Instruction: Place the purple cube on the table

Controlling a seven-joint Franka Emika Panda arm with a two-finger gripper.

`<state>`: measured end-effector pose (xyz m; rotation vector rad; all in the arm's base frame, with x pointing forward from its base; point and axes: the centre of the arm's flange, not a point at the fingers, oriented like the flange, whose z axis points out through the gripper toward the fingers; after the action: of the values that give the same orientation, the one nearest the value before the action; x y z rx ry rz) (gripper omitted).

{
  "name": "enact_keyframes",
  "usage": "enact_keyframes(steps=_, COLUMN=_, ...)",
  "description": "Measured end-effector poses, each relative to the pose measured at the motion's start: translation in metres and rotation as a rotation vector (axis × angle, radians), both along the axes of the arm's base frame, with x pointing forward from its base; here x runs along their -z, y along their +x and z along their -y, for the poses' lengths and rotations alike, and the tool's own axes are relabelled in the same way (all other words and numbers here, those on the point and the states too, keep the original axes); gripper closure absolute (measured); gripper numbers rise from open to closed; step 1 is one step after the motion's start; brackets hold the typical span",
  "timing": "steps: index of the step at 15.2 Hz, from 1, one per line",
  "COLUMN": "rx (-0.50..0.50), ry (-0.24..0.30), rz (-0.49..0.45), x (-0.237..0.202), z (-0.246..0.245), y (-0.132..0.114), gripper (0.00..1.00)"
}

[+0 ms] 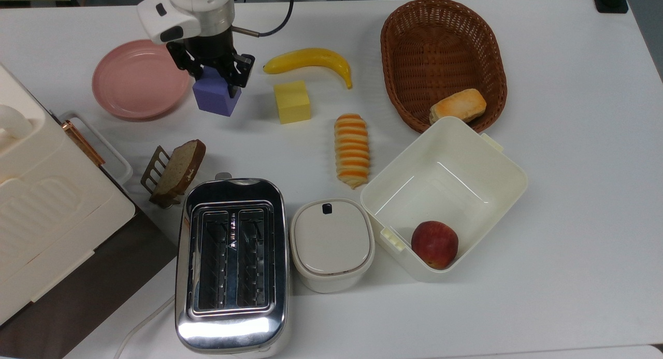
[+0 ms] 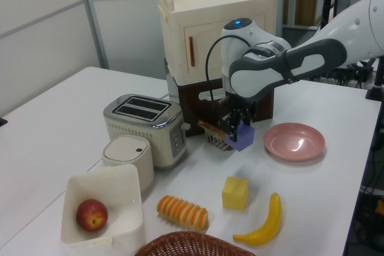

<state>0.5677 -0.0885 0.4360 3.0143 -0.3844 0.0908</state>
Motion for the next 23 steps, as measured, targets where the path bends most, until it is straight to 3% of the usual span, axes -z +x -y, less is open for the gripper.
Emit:
enact_keyframes(steps=4, rx=-0.002, ry=-0.001, rz=0.015, x=0.002, z=0.000, y=0.005, gripper=0.00)
enact_keyframes(steps=12, rx=-0.004, ry=-0.002, rz=0.011, x=-0.013, z=-0.002, y=0.008, gripper=0.00)
enact_keyframes(steps=16, rx=-0.085, ry=0.000, rz=-0.124, x=-0.101, z=-0.003, y=-0.011, gripper=0.00)
enact_keyframes(steps=19, rx=-0.098, ry=-0.012, rz=-0.065, x=-0.174, z=-0.006, y=-0.020, gripper=0.00)
enact_keyframes(steps=21, rx=-0.100, ry=-0.004, rz=-0.076, x=-0.189, z=-0.011, y=-0.025, gripper=0.00)
enact_keyframes(steps=23, rx=-0.099, ry=0.046, rz=-0.078, x=-0.188, z=-0.016, y=-0.026, gripper=0.00)
